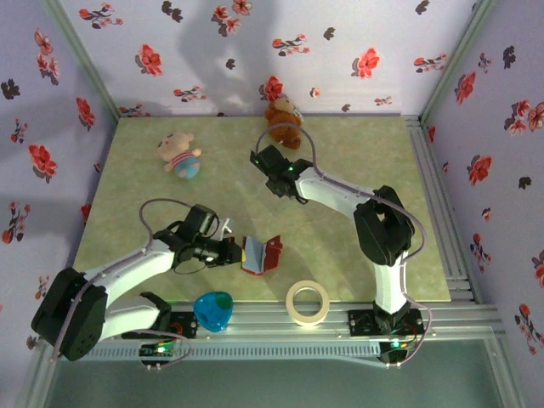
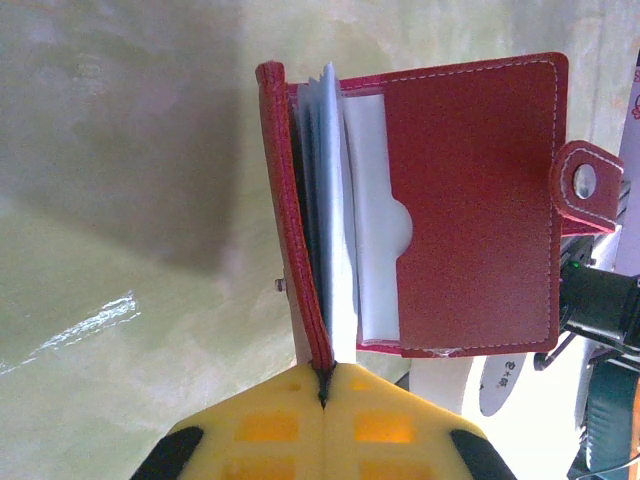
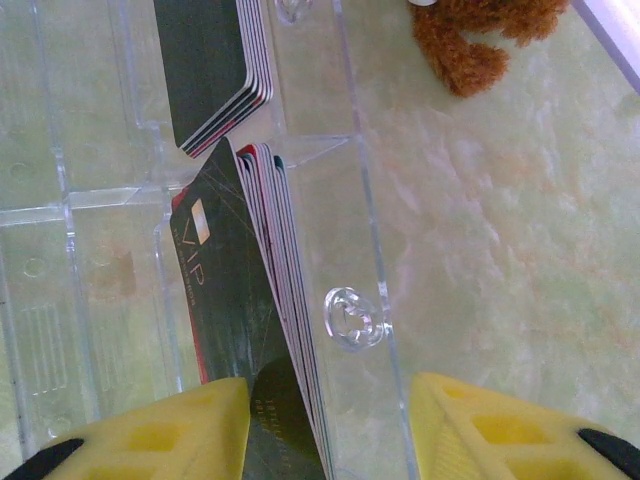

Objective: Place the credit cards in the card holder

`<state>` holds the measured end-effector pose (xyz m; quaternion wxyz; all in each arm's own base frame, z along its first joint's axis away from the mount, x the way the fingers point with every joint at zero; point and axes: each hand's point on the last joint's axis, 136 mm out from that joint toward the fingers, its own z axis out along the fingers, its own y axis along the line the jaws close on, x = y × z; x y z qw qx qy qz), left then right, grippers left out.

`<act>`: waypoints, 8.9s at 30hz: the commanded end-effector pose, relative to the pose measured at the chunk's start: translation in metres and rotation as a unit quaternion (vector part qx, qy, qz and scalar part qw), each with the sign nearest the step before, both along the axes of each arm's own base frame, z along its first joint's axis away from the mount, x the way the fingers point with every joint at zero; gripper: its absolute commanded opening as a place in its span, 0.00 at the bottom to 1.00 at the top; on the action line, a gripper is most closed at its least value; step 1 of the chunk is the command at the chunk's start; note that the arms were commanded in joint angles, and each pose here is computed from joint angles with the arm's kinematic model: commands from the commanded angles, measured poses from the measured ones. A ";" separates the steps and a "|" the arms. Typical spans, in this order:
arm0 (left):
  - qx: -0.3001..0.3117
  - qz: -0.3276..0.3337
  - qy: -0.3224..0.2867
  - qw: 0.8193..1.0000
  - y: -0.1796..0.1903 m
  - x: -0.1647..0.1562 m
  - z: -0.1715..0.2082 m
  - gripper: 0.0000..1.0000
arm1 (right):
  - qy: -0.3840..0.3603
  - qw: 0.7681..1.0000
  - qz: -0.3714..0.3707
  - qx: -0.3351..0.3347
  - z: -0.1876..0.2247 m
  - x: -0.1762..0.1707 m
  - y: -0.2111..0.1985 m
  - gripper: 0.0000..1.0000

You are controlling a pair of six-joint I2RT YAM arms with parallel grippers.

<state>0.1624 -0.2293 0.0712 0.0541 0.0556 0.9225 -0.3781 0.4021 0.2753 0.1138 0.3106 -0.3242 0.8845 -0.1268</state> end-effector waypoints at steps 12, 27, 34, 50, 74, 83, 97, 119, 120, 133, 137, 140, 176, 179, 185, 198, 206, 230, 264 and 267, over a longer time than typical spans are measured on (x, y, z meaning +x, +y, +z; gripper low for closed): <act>-0.008 -0.024 0.013 1.000 -0.007 -0.008 -0.007 0.00 | -0.041 0.999 -0.005 -0.009 0.025 0.002 -0.003 0.33; -0.003 -0.044 0.021 0.999 -0.016 -0.012 -0.012 0.00 | -0.042 0.999 0.000 0.003 0.031 -0.003 0.002 0.16; -0.004 -0.044 0.018 0.999 -0.017 -0.012 -0.012 0.00 | -0.027 0.999 0.011 0.033 0.035 -0.010 0.009 0.08; -0.010 -0.030 0.003 0.999 -0.020 -0.004 -0.009 0.00 | 0.055 0.972 -0.012 0.229 0.074 -0.076 0.012 0.00; 0.018 0.041 0.027 0.999 -0.010 0.003 -0.044 0.00 | 0.324 0.839 -0.197 0.390 -0.008 -0.249 -0.009 0.00; 0.024 0.047 0.031 0.998 -0.003 -0.006 -0.054 0.00 | 0.352 0.826 -0.226 0.377 -0.037 -0.263 -0.018 0.00; 0.032 0.033 0.043 0.998 -0.006 -0.011 -0.065 0.00 | 0.360 0.797 -0.213 0.436 -0.049 -0.260 -0.005 0.00; 0.034 0.022 0.048 0.998 -0.009 -0.016 -0.064 0.03 | 0.319 0.783 -0.275 0.457 -0.068 -0.242 -0.018 0.15; 0.034 0.020 0.050 0.998 -0.010 -0.016 -0.064 0.03 | 0.319 0.785 -0.273 0.455 -0.068 -0.242 -0.018 0.20; 0.030 0.017 0.051 0.998 -0.015 -0.017 -0.065 0.05 | 0.309 0.794 -0.272 0.448 -0.068 -0.236 -0.014 0.05; 0.030 0.012 0.052 0.998 -0.016 -0.020 -0.066 0.05 | 0.296 0.785 -0.286 0.463 -0.070 -0.233 -0.016 0.01; 0.032 0.012 0.055 0.998 -0.017 -0.019 -0.067 0.05 | 0.283 0.783 -0.296 0.468 -0.071 -0.231 -0.019 0.01; 0.035 0.004 0.062 0.997 -0.024 -0.021 -0.071 0.04 | 0.297 0.794 -0.281 0.449 -0.078 -0.236 -0.012 0.13; 0.033 0.005 0.061 0.998 -0.025 -0.022 -0.071 0.05 | 0.301 0.796 -0.276 0.447 -0.077 -0.239 -0.010 0.12; 0.033 0.004 0.061 0.998 -0.028 -0.024 -0.072 0.06 | 0.296 0.798 -0.278 0.445 -0.081 -0.240 -0.007 0.11; 0.033 0.004 0.066 0.997 -0.030 -0.029 -0.074 0.07 | 0.294 0.804 -0.272 0.440 -0.086 -0.242 -0.001 0.15; 0.043 0.001 0.064 0.997 -0.026 -0.030 -0.075 0.05 | 0.245 0.857 -0.239 0.384 -0.071 -0.236 -0.023 0.10; 0.037 0.003 0.065 0.997 -0.029 -0.032 -0.071 0.07 | 0.288 0.830 -0.228 0.419 -0.086 -0.248 0.010 0.11; 0.057 0.016 0.074 0.996 -0.022 -0.037 -0.087 0.09 | 0.306 0.825 -0.198 0.432 -0.082 -0.266 0.013 0.17; 0.059 0.015 0.076 0.995 -0.022 -0.038 -0.088 0.05 | 0.286 0.837 -0.180 0.431 -0.082 -0.261 0.011 0.13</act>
